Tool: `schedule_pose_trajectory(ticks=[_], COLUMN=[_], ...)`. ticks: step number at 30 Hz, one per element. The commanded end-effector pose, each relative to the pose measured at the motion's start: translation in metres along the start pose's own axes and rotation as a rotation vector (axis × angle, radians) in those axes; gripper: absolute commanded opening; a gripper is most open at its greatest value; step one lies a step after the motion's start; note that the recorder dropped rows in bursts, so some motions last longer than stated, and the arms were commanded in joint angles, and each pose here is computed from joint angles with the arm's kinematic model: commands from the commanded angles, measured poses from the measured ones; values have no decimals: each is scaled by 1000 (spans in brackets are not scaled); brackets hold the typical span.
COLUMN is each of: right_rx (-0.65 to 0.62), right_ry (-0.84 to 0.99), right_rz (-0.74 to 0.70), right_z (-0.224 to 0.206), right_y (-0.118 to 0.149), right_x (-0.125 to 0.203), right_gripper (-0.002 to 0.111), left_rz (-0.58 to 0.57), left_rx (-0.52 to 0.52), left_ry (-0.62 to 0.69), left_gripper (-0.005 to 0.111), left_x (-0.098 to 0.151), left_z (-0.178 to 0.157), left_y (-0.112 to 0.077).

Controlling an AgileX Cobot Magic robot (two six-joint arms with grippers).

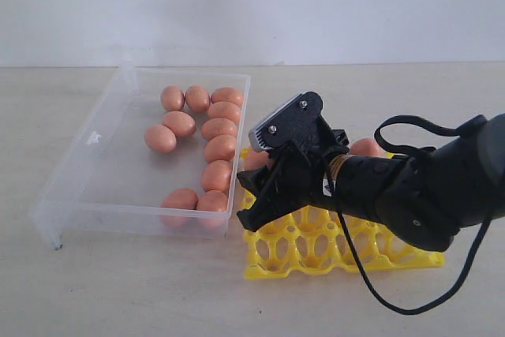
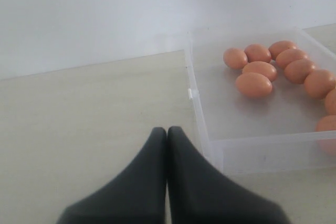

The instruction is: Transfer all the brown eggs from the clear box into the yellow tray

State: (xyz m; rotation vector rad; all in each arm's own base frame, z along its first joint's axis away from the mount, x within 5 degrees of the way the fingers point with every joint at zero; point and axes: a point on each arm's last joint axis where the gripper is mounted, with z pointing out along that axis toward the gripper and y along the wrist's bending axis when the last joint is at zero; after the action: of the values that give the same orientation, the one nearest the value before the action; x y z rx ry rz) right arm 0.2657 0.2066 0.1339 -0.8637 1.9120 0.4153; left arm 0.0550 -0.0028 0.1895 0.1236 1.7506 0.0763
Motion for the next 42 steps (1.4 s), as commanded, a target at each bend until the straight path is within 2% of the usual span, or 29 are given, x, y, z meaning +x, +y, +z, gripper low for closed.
schedule_pose_trajectory(ticks=[1, 23, 25, 30, 36, 42], right_rx=[-3, -5, -7, -7, -6, 4], right_ry=[0, 26, 26, 26, 38, 33], right_rz=[5, -36, -38, -46, -48, -61], right_z=[2, 9, 9, 9, 9, 9], right_y=[0, 0, 0, 0, 0, -1], right_x=[4, 12, 12, 12, 13, 13], right_gripper=[0, 1, 7, 35, 43, 57], left_rz=[-15, -15, -15, -15, -15, -15], left_rx=[5, 5, 5, 5, 5, 5], left_ry=[-16, -16, -16, -16, -16, -16], left_gripper=[-4, -4, -4, -4, -4, -4], left_x=[-1, -1, -1, -1, -1, -1], left_z=[0, 0, 0, 0, 0, 0], left_y=[0, 0, 0, 0, 0, 0])
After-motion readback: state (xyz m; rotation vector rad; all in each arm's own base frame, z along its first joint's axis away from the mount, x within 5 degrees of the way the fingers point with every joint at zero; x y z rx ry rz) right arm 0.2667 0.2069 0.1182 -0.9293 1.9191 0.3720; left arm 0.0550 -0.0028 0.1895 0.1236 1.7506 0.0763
